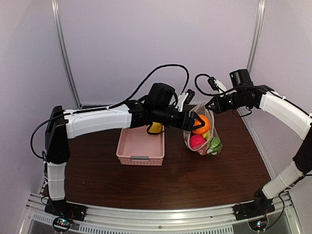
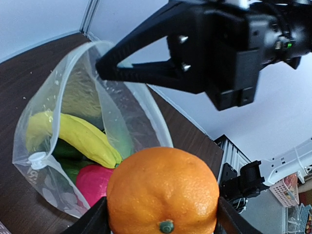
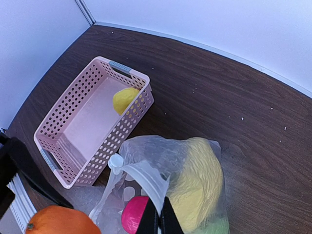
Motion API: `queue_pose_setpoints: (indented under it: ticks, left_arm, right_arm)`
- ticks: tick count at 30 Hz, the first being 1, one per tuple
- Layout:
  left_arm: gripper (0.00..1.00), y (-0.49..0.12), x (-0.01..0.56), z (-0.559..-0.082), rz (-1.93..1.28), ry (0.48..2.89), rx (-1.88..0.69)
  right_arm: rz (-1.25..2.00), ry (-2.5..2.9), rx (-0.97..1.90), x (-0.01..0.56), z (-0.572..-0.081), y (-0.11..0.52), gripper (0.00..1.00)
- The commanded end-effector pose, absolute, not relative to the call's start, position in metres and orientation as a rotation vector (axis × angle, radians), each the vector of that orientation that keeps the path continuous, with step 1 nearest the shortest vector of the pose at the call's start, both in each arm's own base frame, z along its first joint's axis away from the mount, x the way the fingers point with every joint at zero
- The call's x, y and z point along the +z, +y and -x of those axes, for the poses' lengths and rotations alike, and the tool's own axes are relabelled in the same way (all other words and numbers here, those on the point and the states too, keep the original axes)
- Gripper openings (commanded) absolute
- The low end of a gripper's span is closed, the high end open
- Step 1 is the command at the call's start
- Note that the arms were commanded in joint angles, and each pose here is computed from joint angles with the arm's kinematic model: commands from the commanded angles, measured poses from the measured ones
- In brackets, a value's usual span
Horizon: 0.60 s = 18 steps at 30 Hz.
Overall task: Place the food in the zip-top bag and seal the zipper
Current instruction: Place the fake fruit in the zipper food storage bag.
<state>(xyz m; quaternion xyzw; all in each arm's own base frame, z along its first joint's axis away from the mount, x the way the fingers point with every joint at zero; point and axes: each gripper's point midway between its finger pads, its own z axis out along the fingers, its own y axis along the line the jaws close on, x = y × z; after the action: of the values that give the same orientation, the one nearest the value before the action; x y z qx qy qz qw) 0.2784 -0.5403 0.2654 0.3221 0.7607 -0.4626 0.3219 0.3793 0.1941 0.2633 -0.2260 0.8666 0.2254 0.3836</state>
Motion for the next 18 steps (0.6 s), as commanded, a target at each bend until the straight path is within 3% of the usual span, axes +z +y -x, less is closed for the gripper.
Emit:
queue_pose_setpoints:
  ticks: [1,13,18]
  left_arm:
    - [0.54,-0.557,0.265,-0.294,-0.732,1.984,-1.303]
    - [0.57,-0.555,0.203,-0.352,-0.379,2.176,-1.049]
    - [0.79,-0.558,0.202,-0.367,-0.281,2.176,-1.016]
  right_arm:
    - [0.578,2.180,0.602,0.275,-0.376,0.198,0.00]
    - [0.586,2.175,0.683,0.280,-0.366,0.206,0.00]
    - [0.602,2.160,0.716,0.285,-0.361,0.210,0.00]
